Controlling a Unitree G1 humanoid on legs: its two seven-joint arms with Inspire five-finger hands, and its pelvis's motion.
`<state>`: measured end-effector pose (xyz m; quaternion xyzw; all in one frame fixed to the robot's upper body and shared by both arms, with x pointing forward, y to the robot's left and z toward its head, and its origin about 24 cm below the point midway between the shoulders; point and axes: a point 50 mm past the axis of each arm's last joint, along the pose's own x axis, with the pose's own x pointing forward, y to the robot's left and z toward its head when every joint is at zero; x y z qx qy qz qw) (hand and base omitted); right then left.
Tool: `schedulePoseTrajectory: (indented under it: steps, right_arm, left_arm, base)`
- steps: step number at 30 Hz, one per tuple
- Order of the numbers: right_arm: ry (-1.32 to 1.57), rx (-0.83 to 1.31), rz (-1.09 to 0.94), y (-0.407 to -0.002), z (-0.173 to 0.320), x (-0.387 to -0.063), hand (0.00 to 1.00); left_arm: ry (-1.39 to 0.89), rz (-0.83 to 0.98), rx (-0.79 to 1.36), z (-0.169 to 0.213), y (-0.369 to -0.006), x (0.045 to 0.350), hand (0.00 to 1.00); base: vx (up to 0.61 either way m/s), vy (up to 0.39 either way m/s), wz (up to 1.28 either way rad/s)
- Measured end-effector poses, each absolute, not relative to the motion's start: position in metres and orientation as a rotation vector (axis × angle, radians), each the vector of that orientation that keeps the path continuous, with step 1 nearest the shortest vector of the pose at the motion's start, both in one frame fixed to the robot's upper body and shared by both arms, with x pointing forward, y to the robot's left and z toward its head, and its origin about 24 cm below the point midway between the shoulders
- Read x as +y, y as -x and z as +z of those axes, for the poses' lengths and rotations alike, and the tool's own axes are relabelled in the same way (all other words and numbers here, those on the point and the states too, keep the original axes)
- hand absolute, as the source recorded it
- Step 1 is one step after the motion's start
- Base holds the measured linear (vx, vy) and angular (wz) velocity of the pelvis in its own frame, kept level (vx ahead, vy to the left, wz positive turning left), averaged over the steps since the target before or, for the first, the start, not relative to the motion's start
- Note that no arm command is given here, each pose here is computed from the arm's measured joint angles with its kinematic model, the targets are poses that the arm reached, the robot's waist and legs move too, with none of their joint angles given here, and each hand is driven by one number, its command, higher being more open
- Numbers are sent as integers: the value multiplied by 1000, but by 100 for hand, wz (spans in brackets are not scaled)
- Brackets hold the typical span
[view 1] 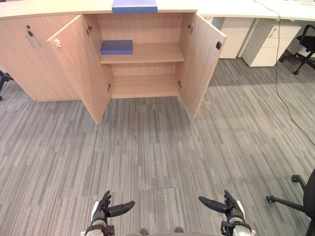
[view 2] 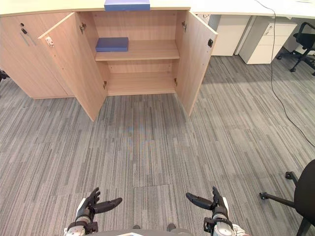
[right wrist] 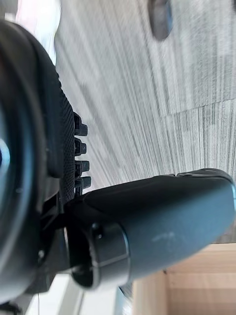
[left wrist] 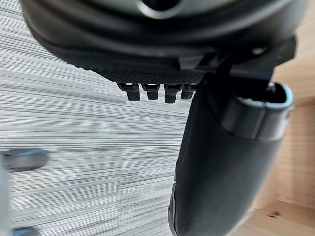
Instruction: Walk over to the cabinet, pick up the folder, carry it to the office cabinet, place the folder inside the office cabinet, then close the office cabinet door
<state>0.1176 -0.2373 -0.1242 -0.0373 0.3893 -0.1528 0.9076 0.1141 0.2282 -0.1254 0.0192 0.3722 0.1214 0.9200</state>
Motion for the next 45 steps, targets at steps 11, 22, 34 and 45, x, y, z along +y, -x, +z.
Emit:
schedulePoseTrajectory:
  steps: [11, 22, 34, 45]
  right_arm:
    - [155, 741, -285, -143, -112, -248, 100]
    - [158, 732, -244, -152, -111, -238, 100]
    - [185, 660, -238, -166, -98, -243, 100]
    - [75, 634, -267, -181, -99, -225, 100]
  left_arm:
    - [8, 326, 707, -117, -117, 240, 100]
    - [47, 399, 668, -110, -116, 244, 100]
    - [79, 323, 579, -102, -164, 221, 100]
    - [70, 331, 634, -109, -145, 224, 100]
  base:
    - [9, 3, -2]
    - [110, 62, -1]
    - [634, -162, 53]
    - [607, 19, -44]
